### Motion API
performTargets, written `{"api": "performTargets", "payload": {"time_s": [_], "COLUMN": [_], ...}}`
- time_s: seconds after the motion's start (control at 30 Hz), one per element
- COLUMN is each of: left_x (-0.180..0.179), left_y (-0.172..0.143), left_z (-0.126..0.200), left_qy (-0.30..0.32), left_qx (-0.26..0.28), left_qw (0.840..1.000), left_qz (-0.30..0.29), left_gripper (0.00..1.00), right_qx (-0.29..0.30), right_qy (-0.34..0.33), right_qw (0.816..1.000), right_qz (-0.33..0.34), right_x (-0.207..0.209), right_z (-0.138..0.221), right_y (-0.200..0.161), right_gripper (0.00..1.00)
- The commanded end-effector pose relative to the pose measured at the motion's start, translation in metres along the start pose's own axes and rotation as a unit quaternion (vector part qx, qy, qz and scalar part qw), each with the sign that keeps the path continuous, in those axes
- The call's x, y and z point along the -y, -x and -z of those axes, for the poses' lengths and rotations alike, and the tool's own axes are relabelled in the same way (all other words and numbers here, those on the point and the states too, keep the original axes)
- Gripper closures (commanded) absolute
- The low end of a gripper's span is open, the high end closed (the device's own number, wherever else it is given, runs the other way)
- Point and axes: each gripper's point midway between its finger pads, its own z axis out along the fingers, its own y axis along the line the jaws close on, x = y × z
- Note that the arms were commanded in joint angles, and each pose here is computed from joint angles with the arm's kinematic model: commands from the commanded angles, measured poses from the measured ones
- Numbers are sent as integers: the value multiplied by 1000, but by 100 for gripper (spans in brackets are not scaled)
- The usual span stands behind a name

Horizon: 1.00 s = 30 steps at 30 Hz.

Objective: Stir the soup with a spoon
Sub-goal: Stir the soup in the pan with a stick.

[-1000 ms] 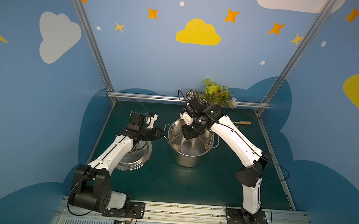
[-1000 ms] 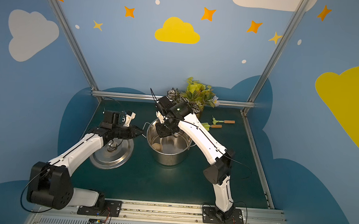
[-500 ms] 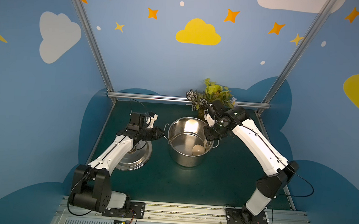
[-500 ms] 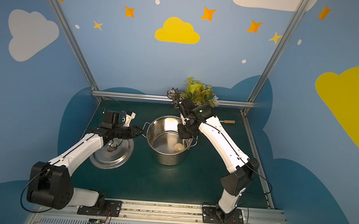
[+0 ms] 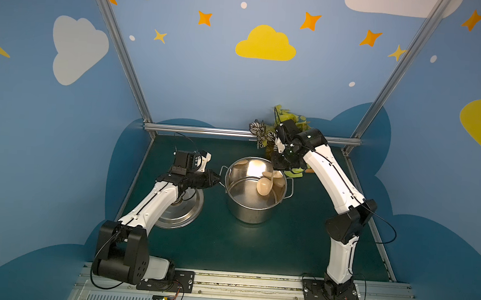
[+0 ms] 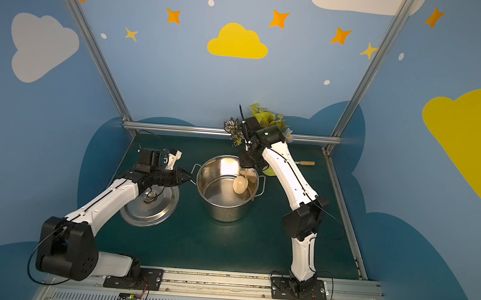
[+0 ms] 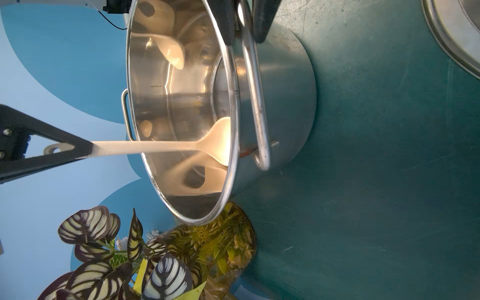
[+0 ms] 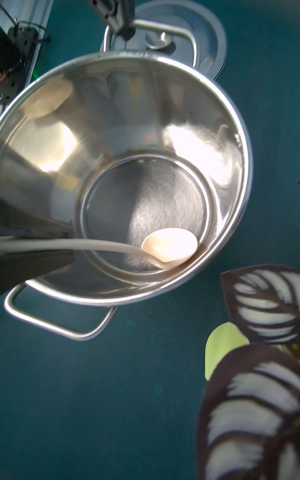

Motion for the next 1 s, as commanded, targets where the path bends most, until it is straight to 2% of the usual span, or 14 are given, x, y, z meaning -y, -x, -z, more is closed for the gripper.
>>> {"api": "performTargets", "payload": {"time_s": [0.0,0.27,0.53,0.73,0.97], "left_x": [9,9,10,11,11], "left_y": [-11,-10,-9,-9,-9], "left_z": [1,2,2,3,4], "left_qy": [-24,-25,-29,-28,-28], "left_qx": [-18,-15,-15,-13,-12], "left_qw": [1000,1000,999,999,1000], "left_qz": [-10,-8,-7,-9,-8], "left_gripper": [85,85,85,85,85], "right_qx": [-12,4,-11,-40,-70], "right_qy": [38,100,122,106,54], "right_qw": [999,994,988,987,990], "right_qz": [-3,43,94,117,110], "right_x": [-24,-84,-119,-119,-81], "right_z": [-12,-18,0,17,28], "right_y": [4,8,-23,-64,-110], "right_gripper": [100,100,100,100,100]}}
